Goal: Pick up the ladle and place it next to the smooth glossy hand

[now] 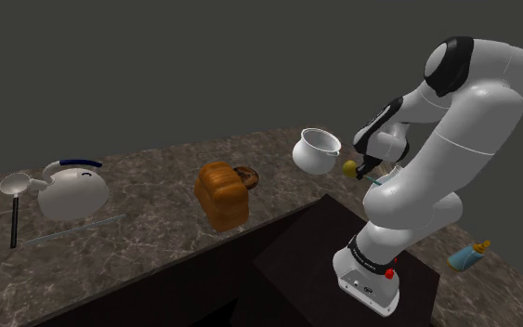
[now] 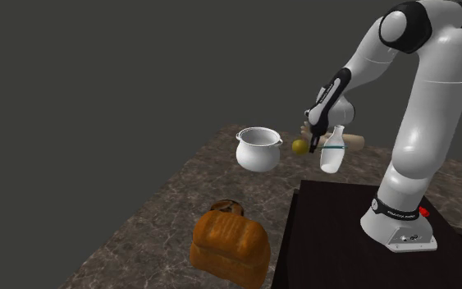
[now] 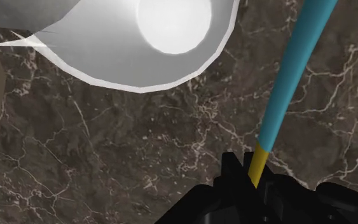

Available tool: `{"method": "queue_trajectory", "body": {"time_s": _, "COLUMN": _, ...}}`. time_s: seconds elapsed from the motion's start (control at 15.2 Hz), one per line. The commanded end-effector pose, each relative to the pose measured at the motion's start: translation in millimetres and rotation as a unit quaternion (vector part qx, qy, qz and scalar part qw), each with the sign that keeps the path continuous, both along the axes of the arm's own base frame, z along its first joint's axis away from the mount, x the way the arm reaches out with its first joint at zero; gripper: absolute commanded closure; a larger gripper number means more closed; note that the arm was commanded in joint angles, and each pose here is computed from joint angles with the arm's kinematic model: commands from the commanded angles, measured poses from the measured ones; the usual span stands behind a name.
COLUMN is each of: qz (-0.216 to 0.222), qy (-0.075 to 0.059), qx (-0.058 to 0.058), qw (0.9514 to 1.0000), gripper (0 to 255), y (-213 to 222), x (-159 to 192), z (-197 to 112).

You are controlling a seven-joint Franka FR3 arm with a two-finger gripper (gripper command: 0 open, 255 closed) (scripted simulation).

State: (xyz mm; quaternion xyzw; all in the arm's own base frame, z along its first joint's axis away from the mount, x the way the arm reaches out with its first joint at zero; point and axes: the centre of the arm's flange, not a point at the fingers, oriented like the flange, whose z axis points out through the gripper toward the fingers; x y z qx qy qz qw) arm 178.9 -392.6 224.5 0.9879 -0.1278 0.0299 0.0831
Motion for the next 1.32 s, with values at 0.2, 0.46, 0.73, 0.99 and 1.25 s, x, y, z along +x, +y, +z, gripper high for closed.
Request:
{"method": "queue_trajectory", "body": {"time_s": 0.2, "qz": 0.0, "qy": 0.0, "qx": 0.0, "qw": 1.0, "gripper": 255, "y": -1.4, "x": -1.7, "z": -26.2}}
{"method": "queue_trajectory", "body": {"time_s": 0.46, "qz": 0.0, "qy": 0.0, "qx": 0.0, "qw": 1.0, "gripper": 255, "y": -1.4, "x": -1.7, "z": -47.4}}
{"method": "queue_trajectory", "body": {"time_s": 0.73, "qz": 0.0, "qy": 0.0, "qx": 0.0, "qw": 1.0, "gripper": 255, "y": -1.4, "x": -1.7, "z": -68.5}}
{"method": "queue_trajectory", "body": {"time_s": 0.99, "qz": 0.0, "qy": 0.0, "qx": 0.0, "qw": 1.0, "gripper": 255, "y": -1.4, "x": -1.7, "z": -89.6}}
{"method": "queue_trajectory", "body": {"time_s": 1.25, "qz": 0.0, "qy": 0.0, "qx": 0.0, "qw": 1.0, "gripper": 255, "y": -1.4, "x": -1.7, "z": -108.5}}
